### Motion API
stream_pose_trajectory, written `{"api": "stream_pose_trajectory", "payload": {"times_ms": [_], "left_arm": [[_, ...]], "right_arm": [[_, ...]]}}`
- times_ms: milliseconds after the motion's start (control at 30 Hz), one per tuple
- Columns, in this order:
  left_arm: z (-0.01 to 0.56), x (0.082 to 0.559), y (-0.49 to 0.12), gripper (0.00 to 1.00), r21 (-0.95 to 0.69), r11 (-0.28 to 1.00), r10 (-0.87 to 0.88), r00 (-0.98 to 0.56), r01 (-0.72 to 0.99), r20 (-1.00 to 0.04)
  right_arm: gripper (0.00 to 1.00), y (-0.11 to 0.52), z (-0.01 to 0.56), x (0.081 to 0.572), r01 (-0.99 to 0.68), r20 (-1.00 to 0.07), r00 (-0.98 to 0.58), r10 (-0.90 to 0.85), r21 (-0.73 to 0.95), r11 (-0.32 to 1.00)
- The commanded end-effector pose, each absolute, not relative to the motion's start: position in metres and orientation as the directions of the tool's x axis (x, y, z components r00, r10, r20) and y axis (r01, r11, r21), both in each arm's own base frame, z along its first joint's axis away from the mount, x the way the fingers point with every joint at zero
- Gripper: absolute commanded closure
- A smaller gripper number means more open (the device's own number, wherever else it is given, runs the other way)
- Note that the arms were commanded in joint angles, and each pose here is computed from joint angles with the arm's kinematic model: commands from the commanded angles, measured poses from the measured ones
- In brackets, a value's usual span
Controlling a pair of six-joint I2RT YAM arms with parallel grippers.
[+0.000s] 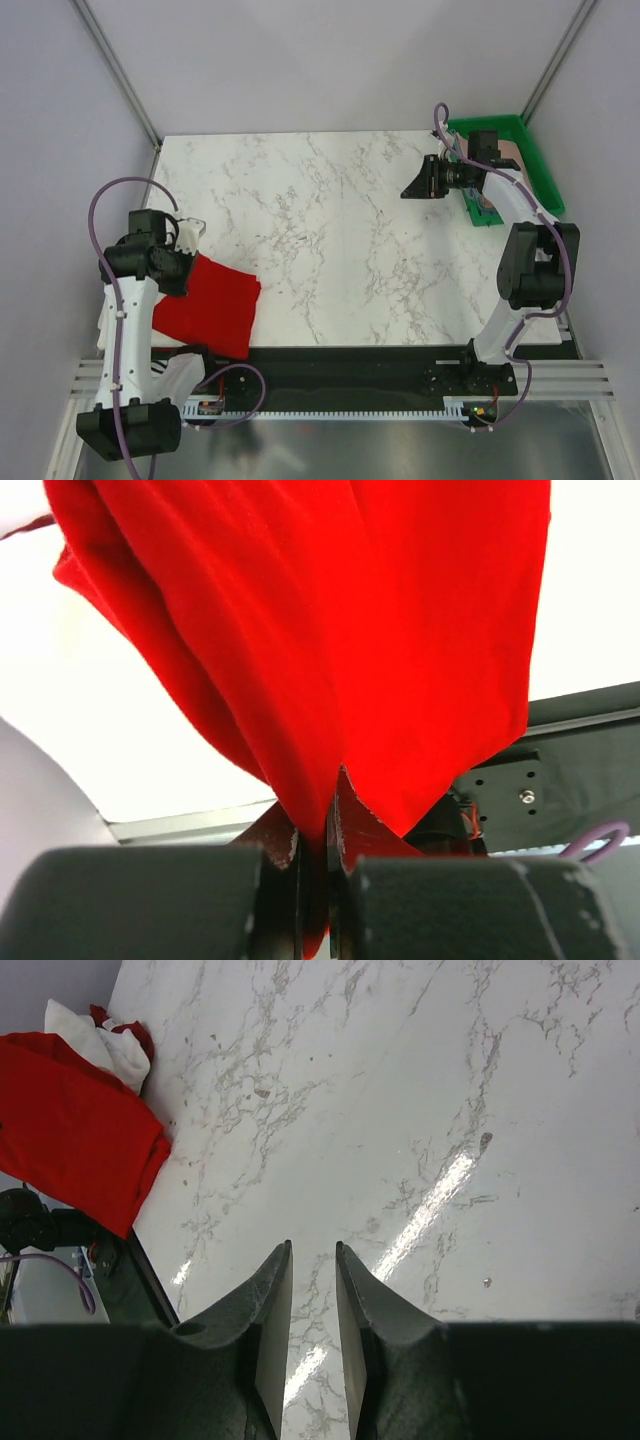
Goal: Fold and stack the t-shirts
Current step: Neatly place the folded tshirt to the corner
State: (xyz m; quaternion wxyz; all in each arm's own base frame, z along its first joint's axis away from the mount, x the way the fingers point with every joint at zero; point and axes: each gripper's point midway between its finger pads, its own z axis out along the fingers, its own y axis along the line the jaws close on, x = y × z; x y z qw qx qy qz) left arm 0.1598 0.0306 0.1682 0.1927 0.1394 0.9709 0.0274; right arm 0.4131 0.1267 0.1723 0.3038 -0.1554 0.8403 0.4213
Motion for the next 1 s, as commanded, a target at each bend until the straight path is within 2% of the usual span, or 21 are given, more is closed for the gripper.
{"api": "stream_pose_trajectory", "payload": {"times_ms": [0, 600, 967], "left_arm": [[0.184, 0.158, 0.049, 0.98, 0.213, 0.945, 0.313, -0.875, 0.249, -0.370], [0.229, 0.154, 0.079, 0.98, 0.353, 0.920, 0.323, -0.841, 0.172, -0.433], [0.253, 0.167, 0.122, 0.98, 0.410, 0.907, 0.298, -0.835, 0.096, -0.463]], "right_arm": [[0.69, 0.130, 0.198, 0.405, -0.602, -0.713, -0.701, -0.020, 0.577, 0.552], [0.69, 0.131, 0.198, 0.402, -0.605, -0.708, -0.706, -0.017, 0.591, 0.534], [0.69, 0.131, 0.197, 0.401, -0.595, -0.700, -0.714, -0.011, 0.598, 0.537]]}}
